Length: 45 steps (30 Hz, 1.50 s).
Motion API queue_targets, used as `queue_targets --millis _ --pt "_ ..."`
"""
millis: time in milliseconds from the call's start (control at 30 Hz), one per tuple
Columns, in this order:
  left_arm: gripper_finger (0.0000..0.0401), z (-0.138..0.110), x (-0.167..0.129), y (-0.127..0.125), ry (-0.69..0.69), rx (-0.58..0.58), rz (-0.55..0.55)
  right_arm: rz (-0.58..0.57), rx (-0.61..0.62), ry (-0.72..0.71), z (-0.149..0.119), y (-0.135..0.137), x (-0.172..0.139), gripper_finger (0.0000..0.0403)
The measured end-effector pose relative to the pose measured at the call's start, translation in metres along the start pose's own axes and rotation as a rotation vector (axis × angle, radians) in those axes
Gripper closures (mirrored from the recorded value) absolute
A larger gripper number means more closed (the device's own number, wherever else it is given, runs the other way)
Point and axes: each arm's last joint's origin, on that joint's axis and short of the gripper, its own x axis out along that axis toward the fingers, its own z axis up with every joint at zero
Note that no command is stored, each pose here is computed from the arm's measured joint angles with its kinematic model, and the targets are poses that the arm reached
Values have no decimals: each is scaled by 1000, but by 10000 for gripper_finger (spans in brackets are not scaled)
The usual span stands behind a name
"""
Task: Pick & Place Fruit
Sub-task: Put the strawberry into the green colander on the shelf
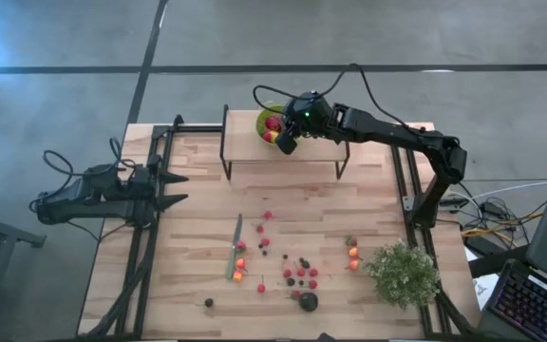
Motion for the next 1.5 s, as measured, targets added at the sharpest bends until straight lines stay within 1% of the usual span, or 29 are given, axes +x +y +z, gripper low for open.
queue_targets --millis 400,533,667,800,900,1000,1100,1200,1300,1433,1500 --pt "160 0 0 0 0 0 0 -5 4 11 -3 -2 2 394" --pt "160 0 0 0 0 0 0 -5 34 11 -3 -2 2 389" --pt "160 0 0 0 0 0 0 -9 35 12 -3 -4 3 364" --pt "160 0 0 0 0 0 0 -14 41 13 -2 -6 3 331" --pt "160 0 0 0 0 0 0 -10 22 7 -1 -7 0 304" --pt "160 0 0 0 0 0 0 20 15 -21 7 -9 -10 282" --pt "160 0 0 0 0 0 0 98 34 -57 20 -10 -25 262" --pt "160 0 0 0 0 0 0 176 53 -52 29 -9 -40 246" --pt "160 0 0 0 0 0 0 202 54 3 33 -4 -55 236" --pt "160 0 0 0 0 0 0 215 -1 133 27 10 -74 232" --pt "160 0 0 0 -1 0 0 202 -21 209 22 16 -85 236"
